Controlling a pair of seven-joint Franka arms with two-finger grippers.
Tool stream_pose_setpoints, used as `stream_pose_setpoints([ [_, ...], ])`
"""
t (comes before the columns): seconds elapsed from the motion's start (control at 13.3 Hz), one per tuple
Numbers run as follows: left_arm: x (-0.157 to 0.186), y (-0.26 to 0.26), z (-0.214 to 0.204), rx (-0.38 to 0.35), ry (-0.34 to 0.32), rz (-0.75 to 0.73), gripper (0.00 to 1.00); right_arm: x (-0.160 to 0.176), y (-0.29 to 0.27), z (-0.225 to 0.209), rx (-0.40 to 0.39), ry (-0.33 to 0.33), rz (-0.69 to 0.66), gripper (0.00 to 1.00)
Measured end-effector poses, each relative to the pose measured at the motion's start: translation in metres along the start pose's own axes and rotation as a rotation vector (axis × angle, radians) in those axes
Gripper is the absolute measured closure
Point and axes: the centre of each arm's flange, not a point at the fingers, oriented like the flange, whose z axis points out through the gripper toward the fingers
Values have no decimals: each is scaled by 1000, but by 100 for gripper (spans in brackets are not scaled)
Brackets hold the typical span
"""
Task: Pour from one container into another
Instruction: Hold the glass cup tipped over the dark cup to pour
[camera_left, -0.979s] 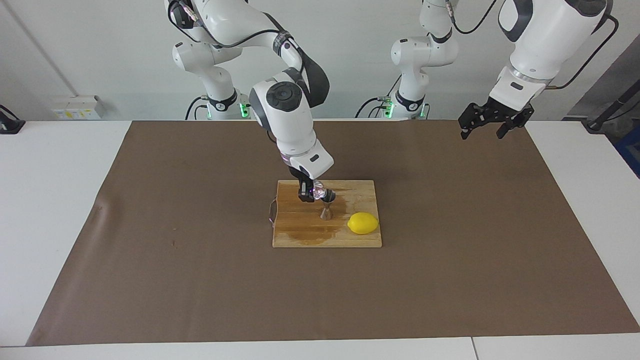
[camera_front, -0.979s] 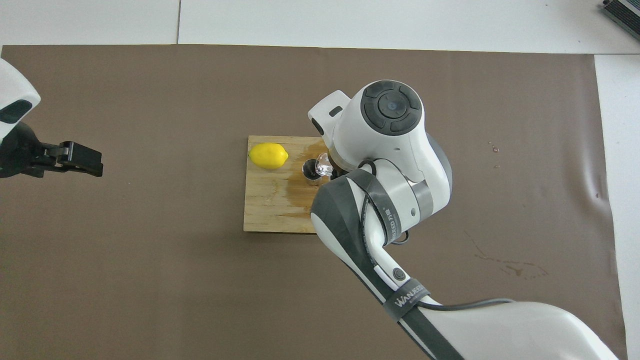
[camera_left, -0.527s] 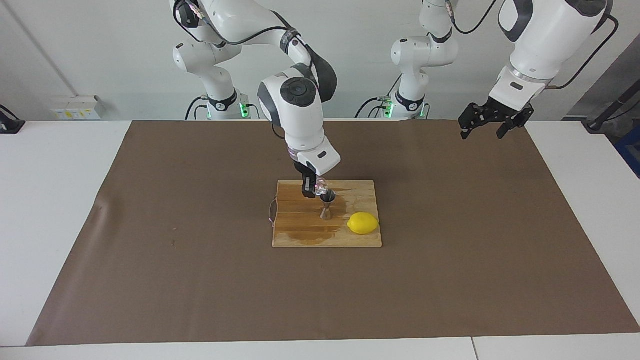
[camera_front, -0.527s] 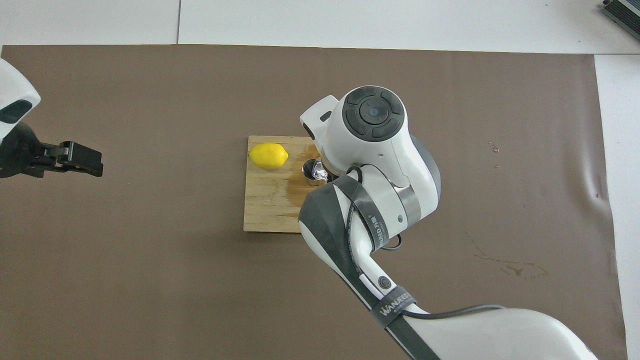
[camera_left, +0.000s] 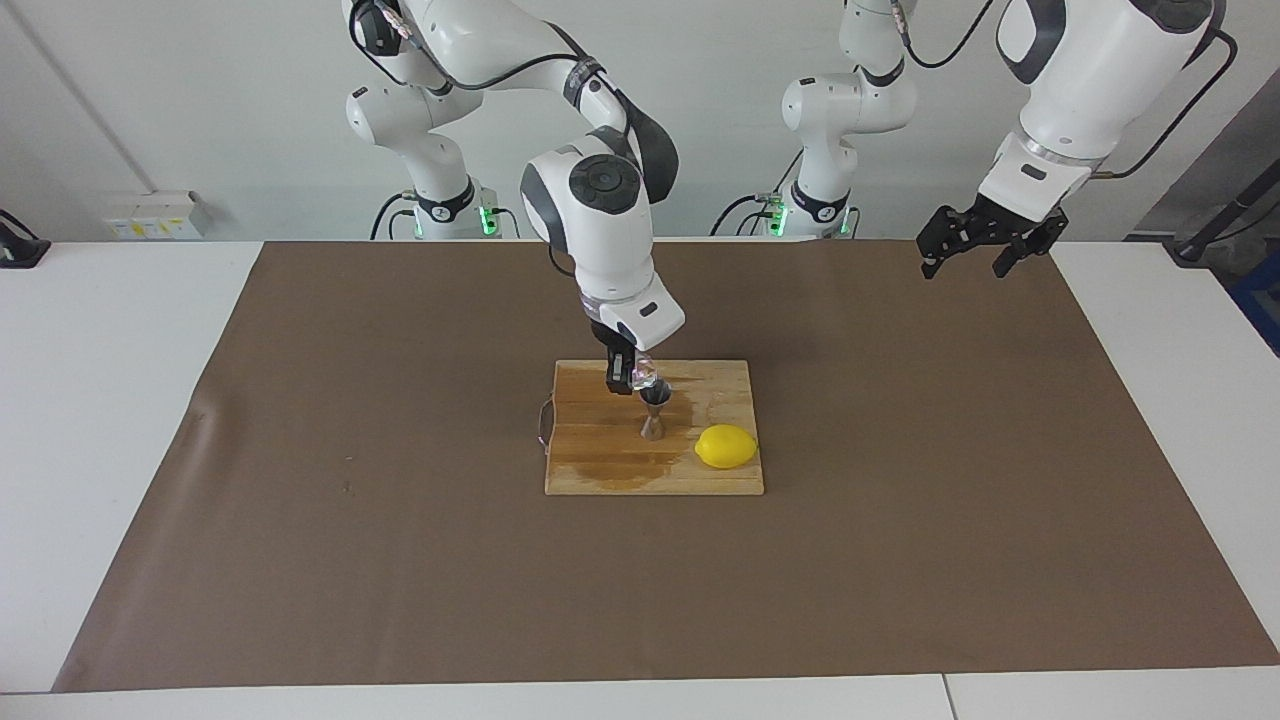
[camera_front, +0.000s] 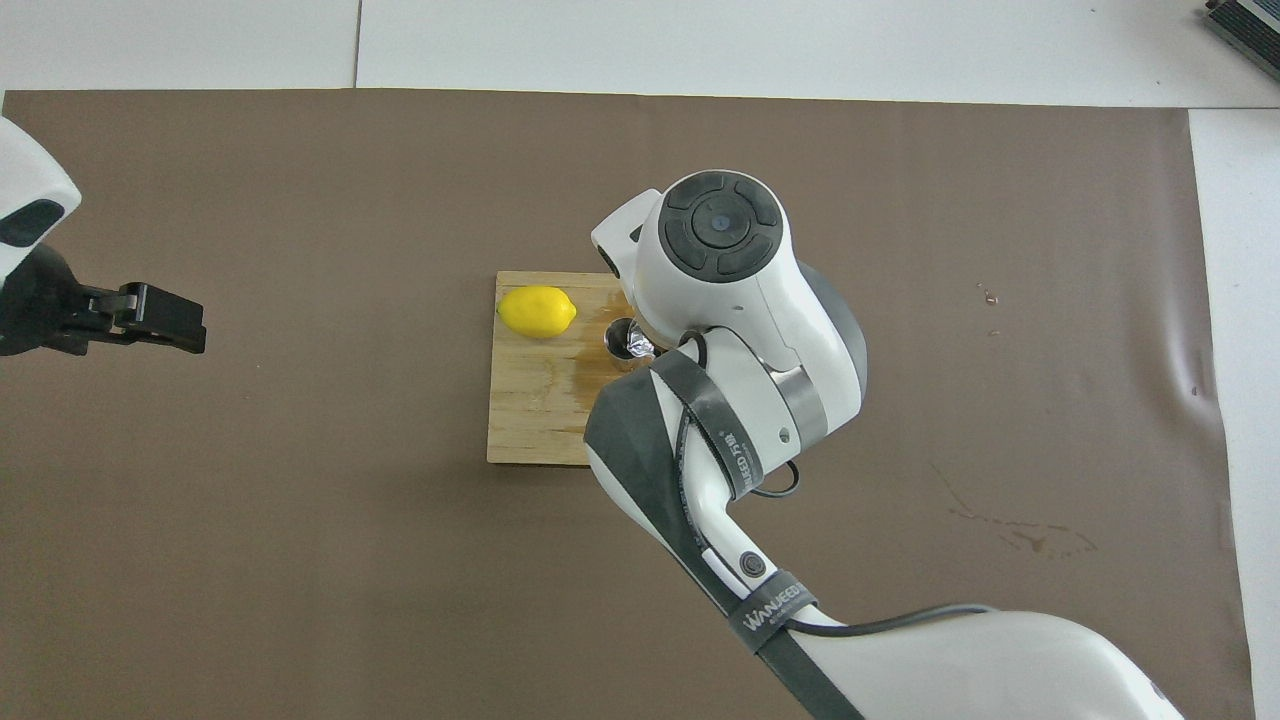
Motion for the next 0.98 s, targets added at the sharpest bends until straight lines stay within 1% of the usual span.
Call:
stream_pose_setpoints([
  [0.53, 0, 0, 0, 0, 0, 0, 0, 11, 0, 4, -11, -32, 11, 51],
  [0.75, 0, 0, 0, 0, 0, 0, 0, 15, -1, 4, -24, -48, 39, 51],
  [0.98, 0, 0, 0, 0, 0, 0, 0, 18, -3, 3, -28, -50, 53, 51],
])
